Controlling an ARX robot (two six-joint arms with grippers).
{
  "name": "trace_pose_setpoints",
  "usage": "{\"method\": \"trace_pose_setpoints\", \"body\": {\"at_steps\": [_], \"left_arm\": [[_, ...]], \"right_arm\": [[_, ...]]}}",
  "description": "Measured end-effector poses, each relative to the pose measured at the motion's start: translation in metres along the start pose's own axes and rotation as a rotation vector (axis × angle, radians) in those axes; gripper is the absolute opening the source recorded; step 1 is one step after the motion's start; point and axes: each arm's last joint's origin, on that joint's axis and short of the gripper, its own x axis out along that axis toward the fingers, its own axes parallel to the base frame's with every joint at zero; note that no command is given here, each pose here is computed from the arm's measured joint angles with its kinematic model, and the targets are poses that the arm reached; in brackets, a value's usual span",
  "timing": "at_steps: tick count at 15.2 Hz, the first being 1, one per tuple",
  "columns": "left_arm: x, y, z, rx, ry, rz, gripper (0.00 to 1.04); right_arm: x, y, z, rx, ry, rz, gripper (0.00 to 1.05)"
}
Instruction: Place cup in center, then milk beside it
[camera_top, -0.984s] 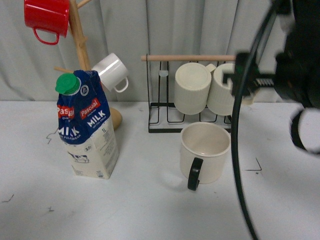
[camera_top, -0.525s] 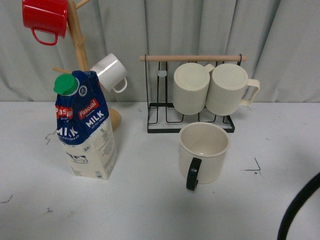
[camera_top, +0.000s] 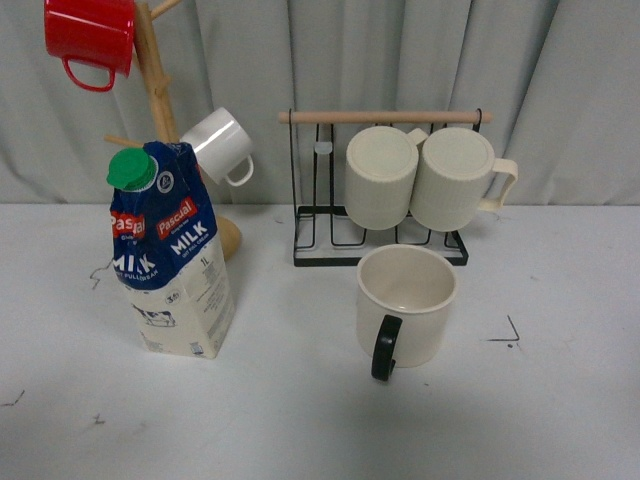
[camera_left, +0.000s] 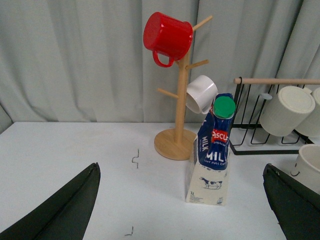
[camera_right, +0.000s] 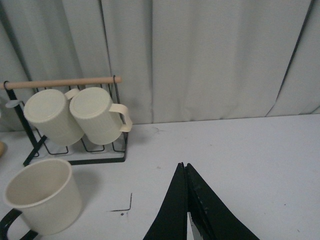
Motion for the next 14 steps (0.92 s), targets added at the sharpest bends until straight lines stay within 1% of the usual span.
{"method": "trace_pose_setpoints", "body": {"at_steps": [6, 14], "left_arm": [[0.0, 0.0, 0.0, 0.0, 0.0, -0.001, 0.98], [0.0, 0.0, 0.0, 0.0, 0.0, -0.001, 0.98]], "right_arm": [[-0.027, 0.0, 0.002, 0.0, -0.012, 0.012, 0.02], [-0.048, 0.0, 0.008, 0.0, -0.035, 0.012, 0.02]]}}
